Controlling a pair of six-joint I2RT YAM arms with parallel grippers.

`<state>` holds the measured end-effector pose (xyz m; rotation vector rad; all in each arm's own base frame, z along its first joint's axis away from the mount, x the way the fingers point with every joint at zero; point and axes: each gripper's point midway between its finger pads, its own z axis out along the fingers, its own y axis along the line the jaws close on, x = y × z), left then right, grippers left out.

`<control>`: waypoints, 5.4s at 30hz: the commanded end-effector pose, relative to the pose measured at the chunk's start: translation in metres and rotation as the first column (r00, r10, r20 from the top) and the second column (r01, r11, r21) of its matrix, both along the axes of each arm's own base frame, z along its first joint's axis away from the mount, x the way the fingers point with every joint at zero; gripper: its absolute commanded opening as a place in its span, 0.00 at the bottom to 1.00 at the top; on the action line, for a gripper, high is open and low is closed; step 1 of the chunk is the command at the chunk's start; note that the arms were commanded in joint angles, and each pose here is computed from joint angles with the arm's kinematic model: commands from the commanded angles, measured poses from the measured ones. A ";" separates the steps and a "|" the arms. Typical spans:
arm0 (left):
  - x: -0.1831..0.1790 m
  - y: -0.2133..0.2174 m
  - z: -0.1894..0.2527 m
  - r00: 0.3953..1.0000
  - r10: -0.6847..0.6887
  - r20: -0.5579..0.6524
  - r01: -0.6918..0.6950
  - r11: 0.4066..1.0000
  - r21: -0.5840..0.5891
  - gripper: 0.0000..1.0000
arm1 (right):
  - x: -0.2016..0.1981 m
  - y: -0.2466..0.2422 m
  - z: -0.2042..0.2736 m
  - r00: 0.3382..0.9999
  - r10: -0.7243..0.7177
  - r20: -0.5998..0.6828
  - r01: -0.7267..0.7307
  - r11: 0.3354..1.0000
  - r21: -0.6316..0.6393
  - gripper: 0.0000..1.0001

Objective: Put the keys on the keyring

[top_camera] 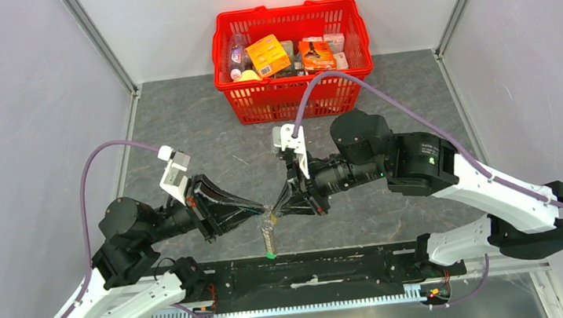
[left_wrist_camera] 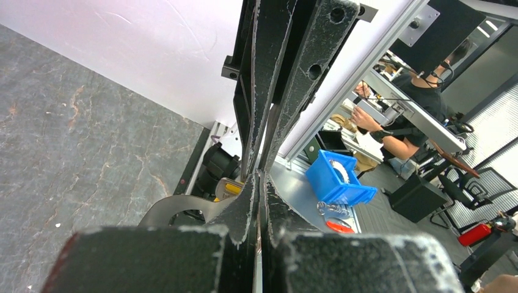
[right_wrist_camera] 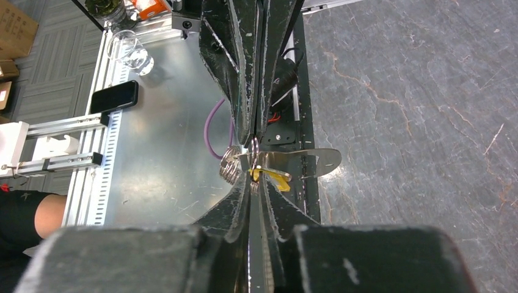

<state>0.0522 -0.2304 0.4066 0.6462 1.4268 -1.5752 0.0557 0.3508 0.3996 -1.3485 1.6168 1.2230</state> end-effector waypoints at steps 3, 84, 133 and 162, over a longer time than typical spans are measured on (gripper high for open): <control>0.000 0.004 0.024 1.000 0.015 0.013 -0.014 0.996 -0.091 0.02 | 0.003 0.000 0.014 0.999 -0.010 0.039 0.007 0.998 0.057 0.05; 0.026 0.018 0.003 0.980 0.195 -0.036 -0.198 0.976 -0.088 0.02 | 0.058 -0.020 -0.087 0.930 -0.366 0.036 0.368 0.924 -0.106 0.28; 0.024 0.054 -0.062 0.948 0.318 -0.023 -0.316 0.946 0.072 0.18 | 0.179 0.003 -0.331 0.163 -0.804 -0.572 0.719 0.494 -0.489 0.60; 0.019 0.047 -0.075 0.963 0.269 -0.012 -0.266 0.957 0.117 0.20 | 0.165 -0.027 -0.323 0.899 -0.423 0.110 0.383 0.642 -0.664 0.54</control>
